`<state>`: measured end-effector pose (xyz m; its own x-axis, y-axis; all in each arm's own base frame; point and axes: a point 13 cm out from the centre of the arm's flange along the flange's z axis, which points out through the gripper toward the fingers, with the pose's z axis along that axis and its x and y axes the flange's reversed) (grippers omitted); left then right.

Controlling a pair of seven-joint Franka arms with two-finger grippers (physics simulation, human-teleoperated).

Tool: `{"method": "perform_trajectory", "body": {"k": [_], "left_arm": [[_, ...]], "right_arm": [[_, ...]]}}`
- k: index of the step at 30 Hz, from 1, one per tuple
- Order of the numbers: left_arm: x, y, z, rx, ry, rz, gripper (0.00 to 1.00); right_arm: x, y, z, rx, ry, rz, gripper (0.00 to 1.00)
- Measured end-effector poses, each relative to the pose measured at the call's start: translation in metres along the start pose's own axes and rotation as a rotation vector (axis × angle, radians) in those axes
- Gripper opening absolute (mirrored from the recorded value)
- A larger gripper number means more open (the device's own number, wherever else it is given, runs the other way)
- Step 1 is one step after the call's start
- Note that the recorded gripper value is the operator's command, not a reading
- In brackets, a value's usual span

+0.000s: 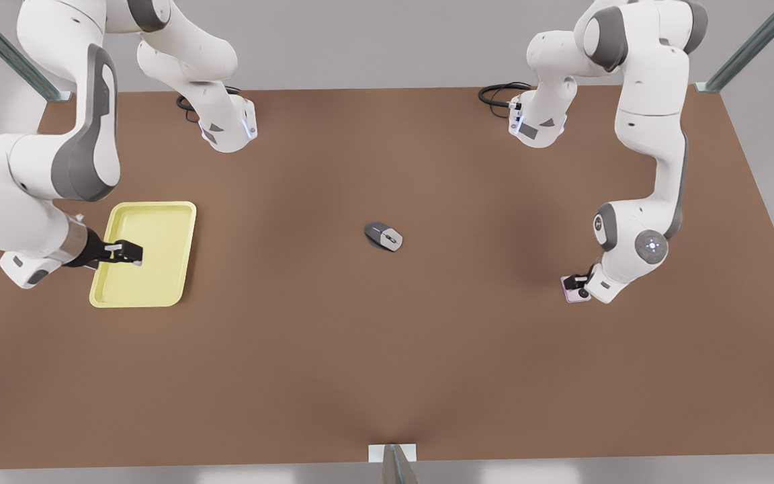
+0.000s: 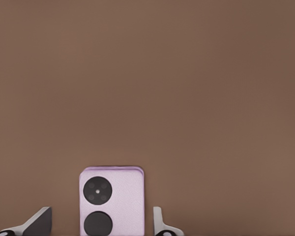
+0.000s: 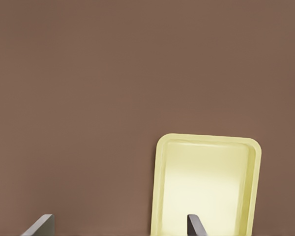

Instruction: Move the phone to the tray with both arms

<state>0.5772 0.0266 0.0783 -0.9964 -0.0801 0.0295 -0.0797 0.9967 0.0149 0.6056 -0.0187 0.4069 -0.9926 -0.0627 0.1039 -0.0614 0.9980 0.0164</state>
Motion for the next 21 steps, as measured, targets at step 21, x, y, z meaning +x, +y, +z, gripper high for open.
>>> {"method": "perform_trajectory", "body": {"k": [21], "left_arm": [[0.013,0.001,0.051,-0.018,0.023,0.028,0.84]], "right_arm": [[-0.009,0.000,0.022,0.012,0.016,-0.026,1.00]]}}
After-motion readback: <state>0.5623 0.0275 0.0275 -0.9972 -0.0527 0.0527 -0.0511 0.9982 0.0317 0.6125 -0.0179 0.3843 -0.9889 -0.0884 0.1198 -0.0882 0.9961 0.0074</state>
